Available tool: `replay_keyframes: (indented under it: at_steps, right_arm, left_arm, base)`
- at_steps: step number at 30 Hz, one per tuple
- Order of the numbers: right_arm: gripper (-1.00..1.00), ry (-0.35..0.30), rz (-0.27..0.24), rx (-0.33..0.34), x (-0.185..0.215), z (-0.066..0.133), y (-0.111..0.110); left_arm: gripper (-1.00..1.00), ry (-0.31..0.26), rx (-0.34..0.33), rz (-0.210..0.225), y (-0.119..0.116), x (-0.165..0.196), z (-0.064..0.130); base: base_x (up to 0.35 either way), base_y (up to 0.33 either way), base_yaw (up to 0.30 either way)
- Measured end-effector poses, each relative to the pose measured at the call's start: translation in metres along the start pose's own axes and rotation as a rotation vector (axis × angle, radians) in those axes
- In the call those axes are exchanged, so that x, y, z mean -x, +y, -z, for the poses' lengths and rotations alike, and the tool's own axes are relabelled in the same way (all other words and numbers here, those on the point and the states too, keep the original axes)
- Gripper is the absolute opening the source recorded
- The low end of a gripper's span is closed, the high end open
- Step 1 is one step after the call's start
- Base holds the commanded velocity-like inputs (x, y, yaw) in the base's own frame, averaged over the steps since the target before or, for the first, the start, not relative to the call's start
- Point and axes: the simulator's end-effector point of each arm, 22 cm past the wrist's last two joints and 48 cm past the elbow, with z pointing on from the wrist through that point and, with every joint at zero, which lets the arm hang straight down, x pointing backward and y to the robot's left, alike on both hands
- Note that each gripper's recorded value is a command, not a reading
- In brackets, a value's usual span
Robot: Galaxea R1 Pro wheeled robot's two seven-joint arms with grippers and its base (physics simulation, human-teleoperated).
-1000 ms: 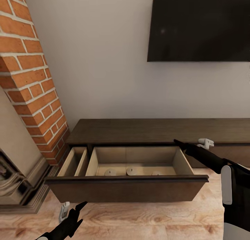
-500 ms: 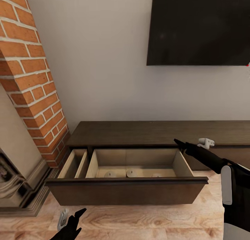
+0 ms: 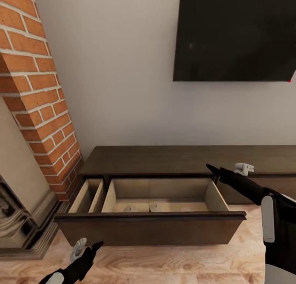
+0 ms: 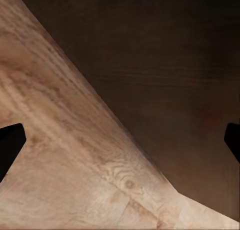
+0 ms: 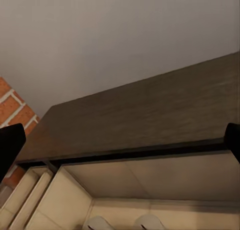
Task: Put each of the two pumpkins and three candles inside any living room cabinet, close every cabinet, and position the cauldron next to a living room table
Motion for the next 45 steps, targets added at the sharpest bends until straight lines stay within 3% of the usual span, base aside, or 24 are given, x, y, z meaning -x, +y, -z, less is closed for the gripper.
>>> replay_keyframes:
  at_steps: [5, 9, 11, 15, 22, 24, 25, 27, 28, 35, 39, 45]
  right_arm:
    - [1.00, 0.001, 0.005, -0.002, 0.001, 0.001, 0.000]
    - [1.00, 0.002, 0.006, -0.002, 0.001, 0.002, -0.001]
    - [1.00, 0.001, 0.008, -0.003, 0.002, 0.002, -0.002]
    - [1.00, 0.000, 0.010, -0.002, 0.003, 0.003, -0.002]
    - [1.00, -0.001, 0.012, -0.001, 0.004, 0.003, -0.002]
    - [1.00, -0.001, 0.013, -0.001, 0.004, 0.003, -0.002]
    - [1.00, -0.002, 0.013, -0.001, 0.005, 0.003, -0.002]
    - [1.00, -0.002, 0.014, -0.001, 0.005, 0.003, -0.002]
    - [1.00, -0.002, 0.014, -0.001, 0.005, 0.003, -0.002]
    - [1.00, -0.004, 0.015, 0.000, 0.006, 0.002, -0.001]
    - [1.00, -0.005, 0.015, 0.000, 0.007, 0.003, -0.001]
    - [1.00, -0.009, 0.017, 0.001, 0.009, 0.003, -0.001]
  left_arm:
    - [1.00, 0.030, 0.057, -0.058, 0.010, -0.013, -0.009]
    - [1.00, 0.014, 0.067, -0.085, 0.009, -0.009, -0.011]
    - [1.00, 0.001, 0.074, -0.129, 0.006, -0.004, -0.013]
    - [1.00, -0.024, 0.096, -0.284, 0.000, 0.008, -0.017]
    - [1.00, -0.081, 0.112, -0.374, -0.009, 0.024, -0.019]
    - [1.00, -0.076, 0.129, -0.438, -0.010, 0.024, -0.021]
    - [1.00, -0.074, 0.147, -0.498, -0.009, 0.025, -0.022]
    - [1.00, -0.080, 0.161, -0.563, -0.009, 0.026, -0.023]
    - [1.00, -0.090, 0.165, -0.617, -0.012, 0.026, -0.024]
    - [1.00, -0.108, 0.162, -0.793, -0.022, -0.001, -0.035]
    - [1.00, -0.127, 0.164, -0.828, -0.018, -0.004, -0.035]
    - [1.00, -0.140, 0.162, -0.839, -0.017, -0.003, -0.034]
  base:
    - [0.000, 0.000, 0.000]
    - [0.000, 0.000, 0.000]
    - [0.000, 0.000, 0.000]
    - [0.000, 0.000, 0.000]
    - [0.000, 0.000, 0.000]
    - [0.000, 0.000, 0.000]
    - [0.000, 0.000, 0.000]
    - [0.000, 0.000, 0.000]
    - [0.000, 0.000, 0.000]
    - [0.054, 0.000, 0.000]
    - [0.269, 0.000, 0.000]
    - [0.324, 0.000, 0.000]
